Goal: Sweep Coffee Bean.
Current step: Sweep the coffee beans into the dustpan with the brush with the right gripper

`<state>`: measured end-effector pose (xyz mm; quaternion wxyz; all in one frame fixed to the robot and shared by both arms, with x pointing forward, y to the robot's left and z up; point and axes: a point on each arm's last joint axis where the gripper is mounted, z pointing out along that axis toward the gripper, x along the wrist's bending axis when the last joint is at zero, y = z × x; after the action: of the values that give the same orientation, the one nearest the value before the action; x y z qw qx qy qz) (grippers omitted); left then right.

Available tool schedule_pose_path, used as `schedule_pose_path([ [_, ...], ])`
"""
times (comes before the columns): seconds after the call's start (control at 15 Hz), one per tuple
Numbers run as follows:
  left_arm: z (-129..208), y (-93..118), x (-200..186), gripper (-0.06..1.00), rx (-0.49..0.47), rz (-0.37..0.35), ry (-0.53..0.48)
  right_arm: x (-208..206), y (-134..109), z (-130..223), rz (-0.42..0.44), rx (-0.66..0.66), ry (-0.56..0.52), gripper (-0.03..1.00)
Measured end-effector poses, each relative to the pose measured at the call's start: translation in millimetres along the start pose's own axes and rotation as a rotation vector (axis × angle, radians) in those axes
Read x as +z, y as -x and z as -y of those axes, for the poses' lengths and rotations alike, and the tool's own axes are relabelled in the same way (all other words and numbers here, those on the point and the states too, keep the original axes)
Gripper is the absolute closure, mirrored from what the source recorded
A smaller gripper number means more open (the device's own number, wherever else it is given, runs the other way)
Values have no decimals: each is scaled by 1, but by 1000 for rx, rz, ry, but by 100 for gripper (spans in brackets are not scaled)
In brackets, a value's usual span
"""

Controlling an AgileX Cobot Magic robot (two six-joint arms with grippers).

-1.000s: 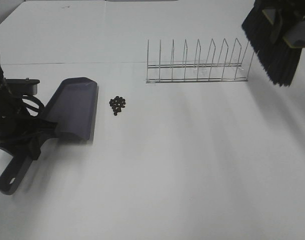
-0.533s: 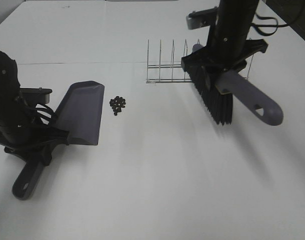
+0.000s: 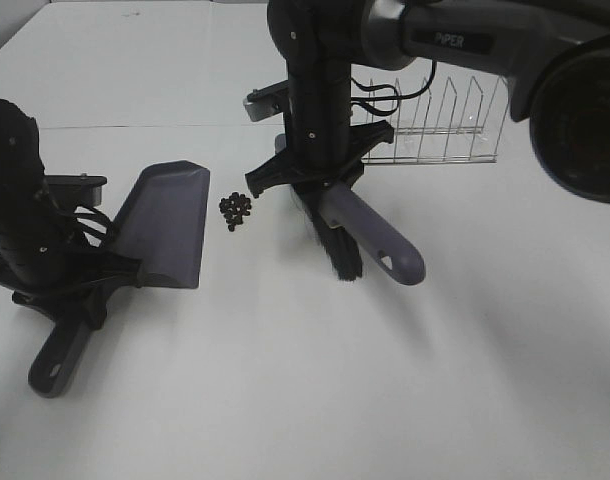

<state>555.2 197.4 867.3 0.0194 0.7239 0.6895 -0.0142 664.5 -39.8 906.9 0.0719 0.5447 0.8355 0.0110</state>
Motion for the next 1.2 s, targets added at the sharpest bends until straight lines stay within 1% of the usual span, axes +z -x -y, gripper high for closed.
schedule_pose_path([
  [0.33,0,0,0,69,-4,4,2,6,-24,-21,-175,30,46,71],
  [0.47,0,1,0,69,-9,8,5,8,-36,-22,-193,1,55,71],
  [0.6,0,1,0,69,-10,9,4,11,-59,-19,-221,-41,54,71],
  [0.67,0,1,0,69,-13,12,4,9,-72,-16,-242,-66,55,71],
  [0.87,0,1,0,69,-14,12,4,-6,-91,-17,-322,-106,85,71],
  [1.0,0,1,0,69,-14,12,4,-19,-93,-22,-339,-111,127,71],
  [1.07,0,1,0,69,-15,13,4,-24,-92,-24,-321,-116,149,71],
  [1.2,0,1,0,69,-15,13,4,-38,-81,-27,-219,-138,202,71],
])
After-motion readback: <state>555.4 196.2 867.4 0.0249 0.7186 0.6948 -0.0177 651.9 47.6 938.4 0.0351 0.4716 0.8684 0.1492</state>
